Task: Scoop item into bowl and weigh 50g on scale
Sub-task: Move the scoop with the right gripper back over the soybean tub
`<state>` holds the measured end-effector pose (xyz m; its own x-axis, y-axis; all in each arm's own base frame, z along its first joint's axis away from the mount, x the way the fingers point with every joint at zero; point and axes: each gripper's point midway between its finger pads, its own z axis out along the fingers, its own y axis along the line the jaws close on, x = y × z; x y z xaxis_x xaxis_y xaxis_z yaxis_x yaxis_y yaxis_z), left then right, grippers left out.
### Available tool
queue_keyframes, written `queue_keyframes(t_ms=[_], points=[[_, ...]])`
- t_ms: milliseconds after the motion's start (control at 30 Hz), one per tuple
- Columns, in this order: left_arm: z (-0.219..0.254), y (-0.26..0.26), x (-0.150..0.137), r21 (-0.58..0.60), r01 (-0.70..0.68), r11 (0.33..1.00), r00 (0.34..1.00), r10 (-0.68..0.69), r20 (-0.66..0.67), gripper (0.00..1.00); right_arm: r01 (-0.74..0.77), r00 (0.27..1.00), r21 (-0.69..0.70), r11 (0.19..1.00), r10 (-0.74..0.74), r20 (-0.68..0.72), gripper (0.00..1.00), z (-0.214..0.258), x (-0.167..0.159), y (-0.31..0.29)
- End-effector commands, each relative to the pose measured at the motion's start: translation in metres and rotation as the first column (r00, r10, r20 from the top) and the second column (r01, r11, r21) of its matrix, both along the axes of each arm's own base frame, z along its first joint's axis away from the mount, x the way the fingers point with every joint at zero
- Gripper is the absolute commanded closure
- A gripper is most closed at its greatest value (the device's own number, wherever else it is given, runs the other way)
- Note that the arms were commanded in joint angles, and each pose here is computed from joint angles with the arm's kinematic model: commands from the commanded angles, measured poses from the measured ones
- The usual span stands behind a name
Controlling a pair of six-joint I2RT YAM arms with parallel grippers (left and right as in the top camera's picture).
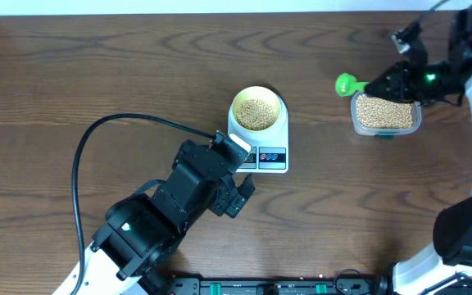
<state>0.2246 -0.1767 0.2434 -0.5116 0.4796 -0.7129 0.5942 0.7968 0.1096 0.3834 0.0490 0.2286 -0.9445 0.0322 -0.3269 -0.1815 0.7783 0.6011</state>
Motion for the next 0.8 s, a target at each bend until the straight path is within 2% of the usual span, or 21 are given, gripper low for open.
queue_keyframes(t_ms=[0,400,767], points=[[0.014,0.001,0.003,-0.010,-0.004,1.000,0.999,0.004,0.037,0.02,0.011,0.997,-0.004,1.000,-0.011,0.074,0.99,0.016,0.000,-0.019],[0.014,0.001,0.003,-0.010,-0.004,1.000,0.999,0.004,0.038,0.02,0.129,0.992,-0.208,0.970,-0.126,0.029,0.99,-0.005,0.002,-0.063],[0.014,0.001,0.003,-0.010,-0.004,1.000,0.999,0.004,0.037,0.02,0.141,0.987,-0.384,0.913,-0.159,-0.017,0.99,-0.026,-0.002,-0.082]])
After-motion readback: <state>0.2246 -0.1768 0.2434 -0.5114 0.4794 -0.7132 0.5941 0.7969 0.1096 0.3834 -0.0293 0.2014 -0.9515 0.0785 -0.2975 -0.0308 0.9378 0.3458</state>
